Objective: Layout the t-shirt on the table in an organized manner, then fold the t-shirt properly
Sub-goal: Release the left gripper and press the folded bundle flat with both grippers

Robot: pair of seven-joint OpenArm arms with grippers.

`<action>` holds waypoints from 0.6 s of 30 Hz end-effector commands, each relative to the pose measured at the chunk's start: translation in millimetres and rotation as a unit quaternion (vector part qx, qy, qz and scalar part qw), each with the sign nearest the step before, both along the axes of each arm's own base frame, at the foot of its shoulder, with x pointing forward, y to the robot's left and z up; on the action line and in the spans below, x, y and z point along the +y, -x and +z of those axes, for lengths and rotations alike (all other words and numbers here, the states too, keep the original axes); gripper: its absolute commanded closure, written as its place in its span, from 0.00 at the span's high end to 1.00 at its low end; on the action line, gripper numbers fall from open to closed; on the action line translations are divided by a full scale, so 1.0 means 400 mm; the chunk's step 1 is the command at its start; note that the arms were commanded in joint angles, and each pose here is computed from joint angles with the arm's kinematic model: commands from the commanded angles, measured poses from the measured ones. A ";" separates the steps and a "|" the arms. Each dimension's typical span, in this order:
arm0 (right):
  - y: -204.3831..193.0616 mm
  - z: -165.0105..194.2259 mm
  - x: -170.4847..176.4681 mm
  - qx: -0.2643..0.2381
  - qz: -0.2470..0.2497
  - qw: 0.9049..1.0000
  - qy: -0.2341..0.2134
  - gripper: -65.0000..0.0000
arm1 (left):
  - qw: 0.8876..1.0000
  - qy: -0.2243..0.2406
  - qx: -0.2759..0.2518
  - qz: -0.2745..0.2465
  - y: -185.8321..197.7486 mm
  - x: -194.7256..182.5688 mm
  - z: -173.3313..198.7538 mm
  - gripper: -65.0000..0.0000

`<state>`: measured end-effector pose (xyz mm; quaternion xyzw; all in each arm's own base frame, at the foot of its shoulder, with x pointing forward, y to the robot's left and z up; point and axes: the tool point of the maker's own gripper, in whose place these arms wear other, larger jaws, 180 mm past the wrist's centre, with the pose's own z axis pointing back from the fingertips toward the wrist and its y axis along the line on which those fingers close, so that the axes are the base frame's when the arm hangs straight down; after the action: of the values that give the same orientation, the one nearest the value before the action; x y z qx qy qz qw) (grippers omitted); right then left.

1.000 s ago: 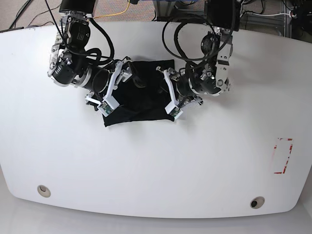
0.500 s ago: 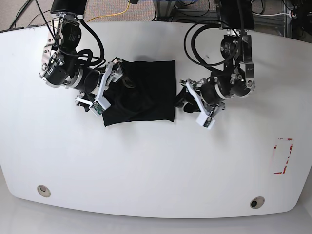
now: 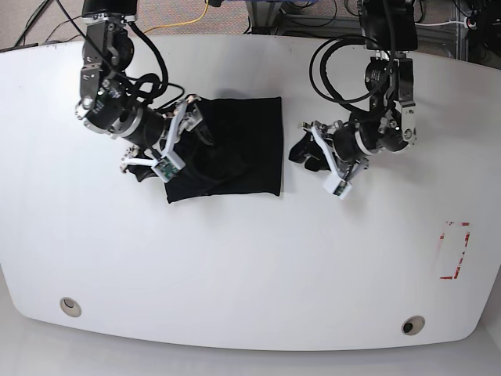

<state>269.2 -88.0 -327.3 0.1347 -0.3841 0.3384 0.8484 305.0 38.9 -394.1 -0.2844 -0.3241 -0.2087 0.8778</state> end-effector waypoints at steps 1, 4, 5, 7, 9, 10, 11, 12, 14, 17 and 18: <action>-0.004 0.011 0.031 -0.030 0.010 0.999 0.004 0.81 | 0.999 0.017 -0.016 -0.030 -0.014 -0.055 0.023 0.37; -0.003 -0.002 0.033 -0.035 -0.001 0.999 0.020 0.81 | 0.999 0.019 -0.017 -0.045 -0.005 -0.079 0.021 0.37; -0.004 -0.008 0.033 -0.035 -0.004 0.999 0.026 0.81 | 0.998 0.024 -0.020 -0.046 -0.006 -0.087 0.023 0.37; -0.006 -0.013 0.036 -0.035 -0.010 0.999 0.032 0.81 | 0.998 0.031 -0.026 -0.049 -0.005 -0.104 0.026 0.37; -0.007 -0.016 0.042 -0.034 -0.014 0.999 0.034 0.81 | 0.998 0.033 -0.025 -0.045 -0.006 -0.114 0.022 0.37; -0.007 -0.016 0.044 -0.034 -0.015 0.999 0.033 0.81 | 0.999 0.029 -0.020 -0.041 -0.005 -0.111 0.013 0.37; -0.008 -0.016 0.046 -0.034 -0.017 0.999 0.032 0.81 | 0.999 0.023 -0.013 -0.039 -0.001 -0.110 0.000 0.37; -0.009 -0.016 0.046 -0.034 -0.017 0.999 0.032 0.81 | 0.999 0.017 -0.005 -0.038 0.003 -0.110 -0.014 0.37; -0.012 -0.013 0.047 -0.039 -0.018 0.999 0.031 0.81 | 0.999 0.011 0.007 -0.039 0.013 -0.117 -0.035 0.37; -0.017 -0.001 0.057 -0.053 -0.016 0.998 0.016 0.81 | 0.999 0.009 0.011 -0.044 0.016 -0.127 -0.046 0.37; -0.018 0.001 0.060 -0.056 -0.015 0.998 0.012 0.81 | 0.999 0.008 0.009 -0.045 0.011 -0.127 -0.044 0.37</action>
<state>268.1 -67.2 -341.7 0.0936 -0.3959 0.3401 0.8478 296.0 -9.7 -413.4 -0.3141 -0.3060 -0.2322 0.8682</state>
